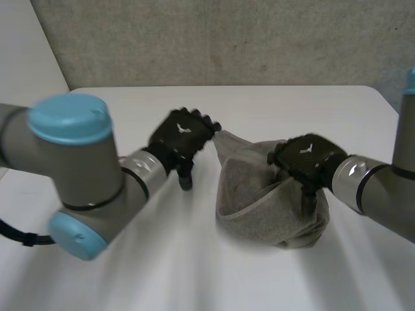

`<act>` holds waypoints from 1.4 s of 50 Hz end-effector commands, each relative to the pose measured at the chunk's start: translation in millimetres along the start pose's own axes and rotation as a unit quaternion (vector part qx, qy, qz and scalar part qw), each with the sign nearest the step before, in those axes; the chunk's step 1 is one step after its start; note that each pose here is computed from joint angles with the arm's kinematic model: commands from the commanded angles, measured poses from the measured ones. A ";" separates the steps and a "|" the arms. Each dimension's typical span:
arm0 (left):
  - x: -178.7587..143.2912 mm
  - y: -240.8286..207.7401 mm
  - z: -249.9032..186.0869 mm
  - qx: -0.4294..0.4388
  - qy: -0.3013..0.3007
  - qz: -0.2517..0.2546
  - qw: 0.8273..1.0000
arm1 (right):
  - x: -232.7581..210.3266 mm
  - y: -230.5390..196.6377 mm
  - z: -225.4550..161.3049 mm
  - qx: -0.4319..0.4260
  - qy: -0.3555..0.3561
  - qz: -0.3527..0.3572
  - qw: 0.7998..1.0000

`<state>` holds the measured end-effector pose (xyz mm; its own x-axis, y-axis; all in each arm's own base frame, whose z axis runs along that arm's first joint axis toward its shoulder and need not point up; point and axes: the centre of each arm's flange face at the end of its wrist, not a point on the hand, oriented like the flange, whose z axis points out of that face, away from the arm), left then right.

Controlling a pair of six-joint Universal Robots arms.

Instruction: Fold the towel.

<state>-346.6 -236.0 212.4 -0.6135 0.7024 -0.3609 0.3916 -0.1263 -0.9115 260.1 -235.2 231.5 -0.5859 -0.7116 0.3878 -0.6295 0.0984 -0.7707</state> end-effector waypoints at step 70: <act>25.8 23.0 -30.5 0.010 -0.104 0.133 0.986 | 28.6 8.3 9.1 0.184 0.095 0.057 0.977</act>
<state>-356.7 -227.6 248.8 -0.7252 0.4103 -0.5529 0.3994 -0.4034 -0.8232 249.3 -282.6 280.6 -0.8049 -0.5193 0.2871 -0.1870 -0.2372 -0.9533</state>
